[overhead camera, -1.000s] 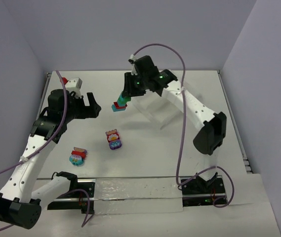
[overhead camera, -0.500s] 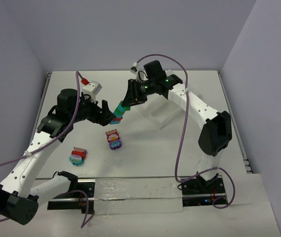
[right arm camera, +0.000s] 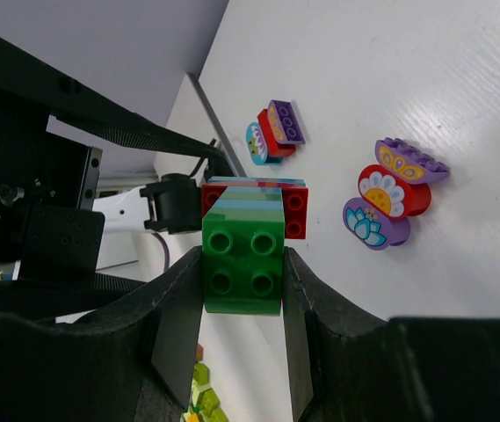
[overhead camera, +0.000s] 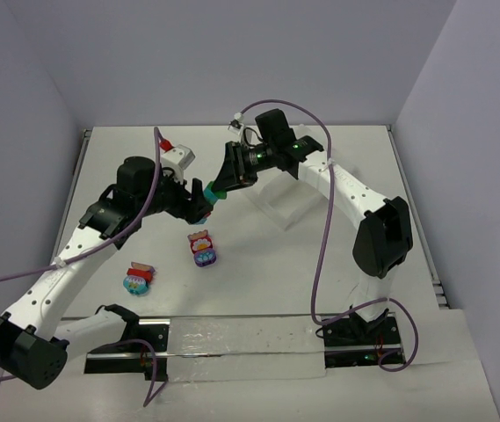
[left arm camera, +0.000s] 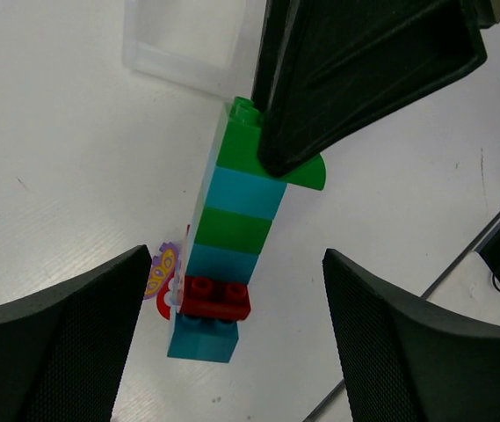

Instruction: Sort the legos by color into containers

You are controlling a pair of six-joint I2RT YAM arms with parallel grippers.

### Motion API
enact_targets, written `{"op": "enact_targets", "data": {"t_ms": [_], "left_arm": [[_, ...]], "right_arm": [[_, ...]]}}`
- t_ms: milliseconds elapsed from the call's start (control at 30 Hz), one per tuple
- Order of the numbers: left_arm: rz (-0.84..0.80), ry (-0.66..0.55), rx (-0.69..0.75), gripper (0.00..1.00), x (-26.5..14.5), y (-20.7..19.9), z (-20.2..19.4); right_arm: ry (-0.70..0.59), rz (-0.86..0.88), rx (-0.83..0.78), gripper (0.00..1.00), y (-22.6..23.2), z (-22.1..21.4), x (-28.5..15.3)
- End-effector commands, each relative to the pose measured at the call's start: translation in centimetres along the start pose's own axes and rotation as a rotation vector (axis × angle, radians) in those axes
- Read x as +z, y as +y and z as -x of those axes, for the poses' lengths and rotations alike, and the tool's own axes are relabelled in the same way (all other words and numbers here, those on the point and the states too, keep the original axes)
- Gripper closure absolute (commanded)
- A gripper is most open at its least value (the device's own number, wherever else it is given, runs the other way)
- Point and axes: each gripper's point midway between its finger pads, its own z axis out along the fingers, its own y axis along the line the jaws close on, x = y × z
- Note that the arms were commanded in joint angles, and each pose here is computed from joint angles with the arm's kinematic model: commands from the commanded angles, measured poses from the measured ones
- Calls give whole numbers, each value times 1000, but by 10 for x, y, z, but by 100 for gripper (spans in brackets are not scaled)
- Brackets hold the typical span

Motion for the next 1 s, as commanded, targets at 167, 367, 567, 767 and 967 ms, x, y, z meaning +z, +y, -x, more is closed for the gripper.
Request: {"op": "enact_targets", "data": {"t_ms": [167, 367, 567, 767, 967], "left_arm": [[29, -171, 52, 24, -7, 1, 40], [0, -146, 54, 27, 0, -3, 36], [17, -138, 47, 28, 4, 0, 36], [26, -150, 50, 32, 5, 1, 39], [44, -171, 51, 37, 3, 3, 44]], "right_arm": [[-23, 124, -58, 100, 36, 7, -11], [-22, 152, -54, 100, 41, 7, -12], [-25, 156, -43, 100, 42, 8, -11], [-23, 159, -41, 100, 44, 9, -10], [-19, 157, -43, 100, 44, 8, -8]]}}
